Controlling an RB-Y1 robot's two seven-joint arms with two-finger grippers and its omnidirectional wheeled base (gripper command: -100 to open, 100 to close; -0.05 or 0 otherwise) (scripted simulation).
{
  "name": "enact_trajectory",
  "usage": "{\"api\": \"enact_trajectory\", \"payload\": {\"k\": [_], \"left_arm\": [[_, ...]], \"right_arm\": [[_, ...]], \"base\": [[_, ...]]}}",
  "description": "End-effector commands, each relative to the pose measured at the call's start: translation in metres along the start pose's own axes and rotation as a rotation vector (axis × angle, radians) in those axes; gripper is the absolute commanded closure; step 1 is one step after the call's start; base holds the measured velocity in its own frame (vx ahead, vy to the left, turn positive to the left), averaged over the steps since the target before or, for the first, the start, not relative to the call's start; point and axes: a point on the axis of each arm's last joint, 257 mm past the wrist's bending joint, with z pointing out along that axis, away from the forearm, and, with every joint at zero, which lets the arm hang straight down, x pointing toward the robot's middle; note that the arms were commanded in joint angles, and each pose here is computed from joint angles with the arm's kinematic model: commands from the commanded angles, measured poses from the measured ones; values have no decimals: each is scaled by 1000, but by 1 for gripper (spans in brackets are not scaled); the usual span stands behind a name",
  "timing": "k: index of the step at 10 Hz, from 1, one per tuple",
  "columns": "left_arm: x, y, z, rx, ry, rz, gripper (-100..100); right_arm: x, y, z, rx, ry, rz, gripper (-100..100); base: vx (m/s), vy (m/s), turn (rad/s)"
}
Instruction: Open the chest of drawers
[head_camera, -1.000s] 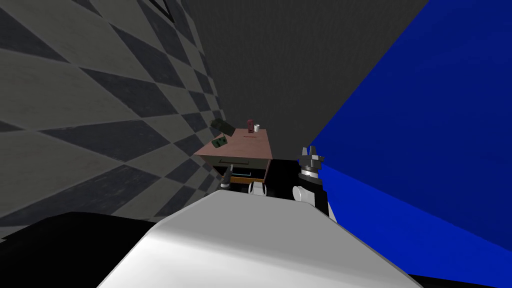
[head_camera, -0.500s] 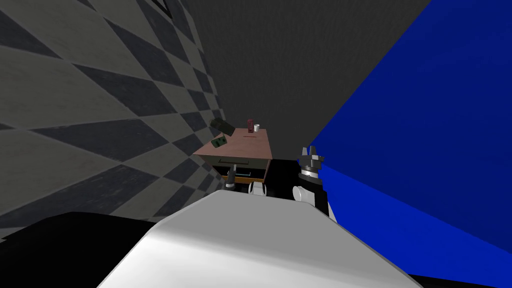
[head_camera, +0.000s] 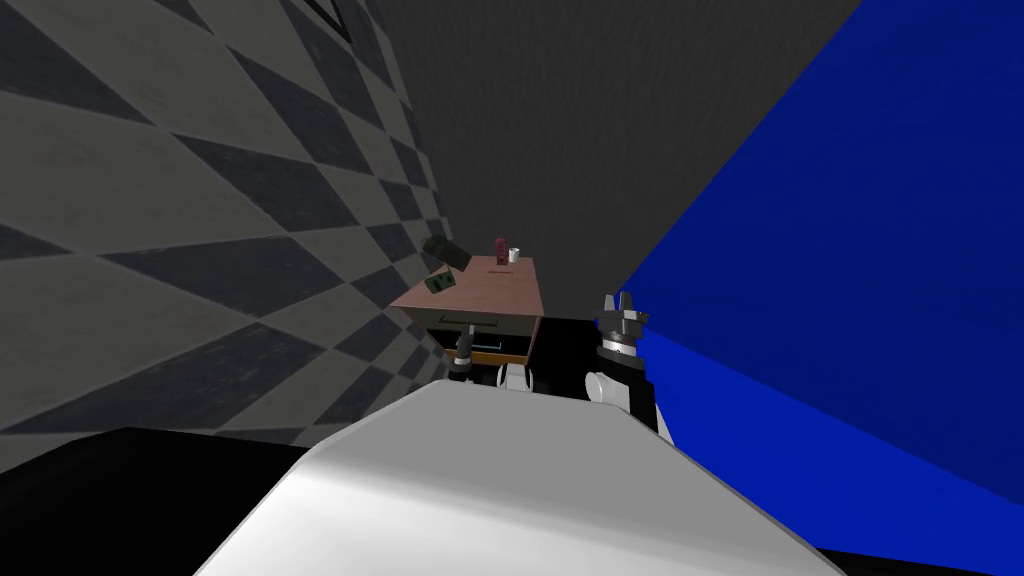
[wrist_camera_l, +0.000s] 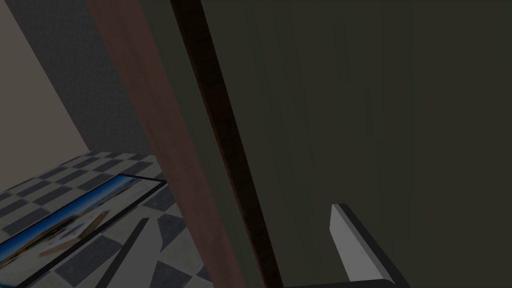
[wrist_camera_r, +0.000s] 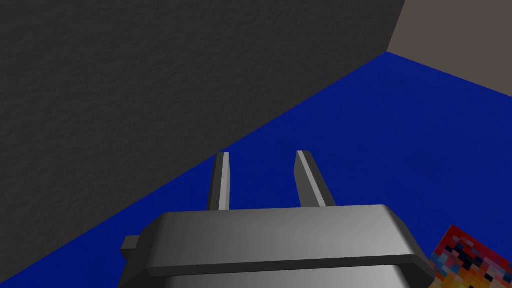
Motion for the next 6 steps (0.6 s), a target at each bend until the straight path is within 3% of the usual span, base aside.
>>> {"api": "enact_trajectory", "payload": {"k": [1, 2, 3, 6], "left_arm": [[0, 3, 17, -1, 3, -1, -100], [0, 1, 13, 1, 2, 0, -100], [0, 0, 0, -2, 0, 1, 100], [0, -3, -16, -2, -3, 2, 100]], "right_arm": [[0, 0, 0, 0, 0, 0, 0], [0, 0, 0, 0, 0, 0, 0], [0, 0, 0, 0, 0, 0, 0], [0, 0, 0, 0, 0, 0, 0]], "base": [[-35, -12, 12], [-14, -5, 1], [23, 8, -26], [40, 12, -14]]}}
